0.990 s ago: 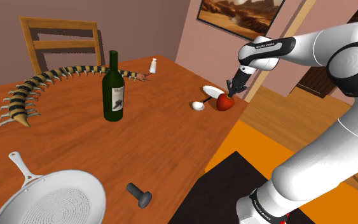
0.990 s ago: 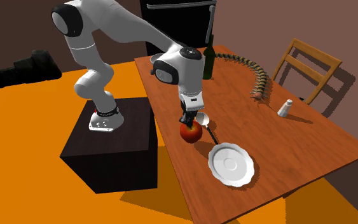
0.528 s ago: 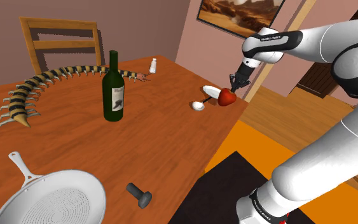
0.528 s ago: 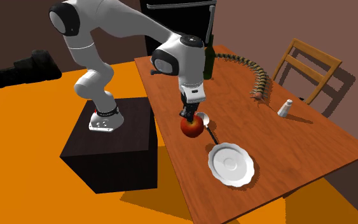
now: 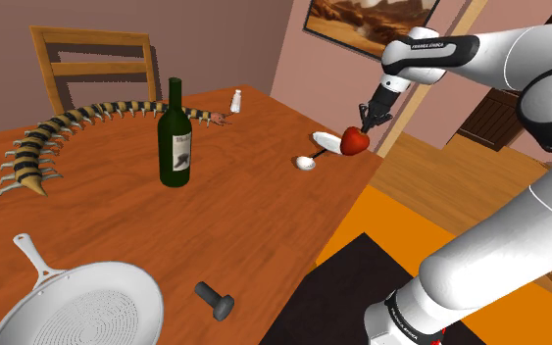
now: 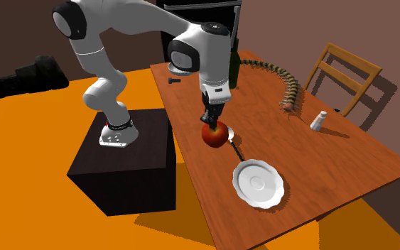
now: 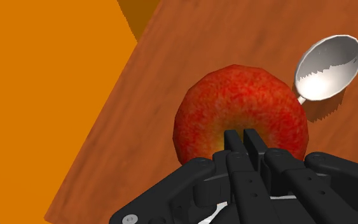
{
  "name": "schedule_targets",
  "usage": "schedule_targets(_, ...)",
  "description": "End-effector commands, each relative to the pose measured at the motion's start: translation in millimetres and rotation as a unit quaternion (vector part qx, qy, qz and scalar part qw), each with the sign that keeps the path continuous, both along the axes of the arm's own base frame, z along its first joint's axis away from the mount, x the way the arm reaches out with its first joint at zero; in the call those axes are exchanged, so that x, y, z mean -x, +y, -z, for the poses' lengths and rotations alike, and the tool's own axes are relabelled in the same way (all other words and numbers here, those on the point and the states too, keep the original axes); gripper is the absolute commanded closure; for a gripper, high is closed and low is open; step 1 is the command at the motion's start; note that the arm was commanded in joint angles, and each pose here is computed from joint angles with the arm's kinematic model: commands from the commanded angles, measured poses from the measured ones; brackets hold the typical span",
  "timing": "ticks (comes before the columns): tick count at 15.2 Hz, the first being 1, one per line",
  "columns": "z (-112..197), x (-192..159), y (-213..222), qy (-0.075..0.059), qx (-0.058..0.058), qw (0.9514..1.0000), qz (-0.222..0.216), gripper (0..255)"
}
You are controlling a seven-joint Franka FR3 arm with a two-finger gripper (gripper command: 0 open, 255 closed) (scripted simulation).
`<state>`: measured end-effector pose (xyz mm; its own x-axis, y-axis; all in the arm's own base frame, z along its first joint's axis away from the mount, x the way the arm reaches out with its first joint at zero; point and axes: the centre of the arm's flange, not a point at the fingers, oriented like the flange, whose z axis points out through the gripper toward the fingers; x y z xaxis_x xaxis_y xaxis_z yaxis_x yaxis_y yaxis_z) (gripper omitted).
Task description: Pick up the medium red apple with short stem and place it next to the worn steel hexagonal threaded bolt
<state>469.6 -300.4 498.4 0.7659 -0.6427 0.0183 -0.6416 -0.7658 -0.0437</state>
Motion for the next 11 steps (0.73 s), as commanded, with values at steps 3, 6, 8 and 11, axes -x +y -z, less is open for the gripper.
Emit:
schedule_targets(3, -21.3, 0.3, -0.4, 0.0, 0.0, 1.0, 0.0, 255)
schedule_targets(6, -37.2, 0.3, -0.4, 0.0, 0.0, 1.0, 0.0, 255)
schedule_targets(8, -47.7, 0.3, -0.4, 0.0, 0.0, 1.0, 0.0, 255)
schedule_targets(11, -63.6, 0.3, -0.4, 0.0, 0.0, 1.0, 0.0, 255)
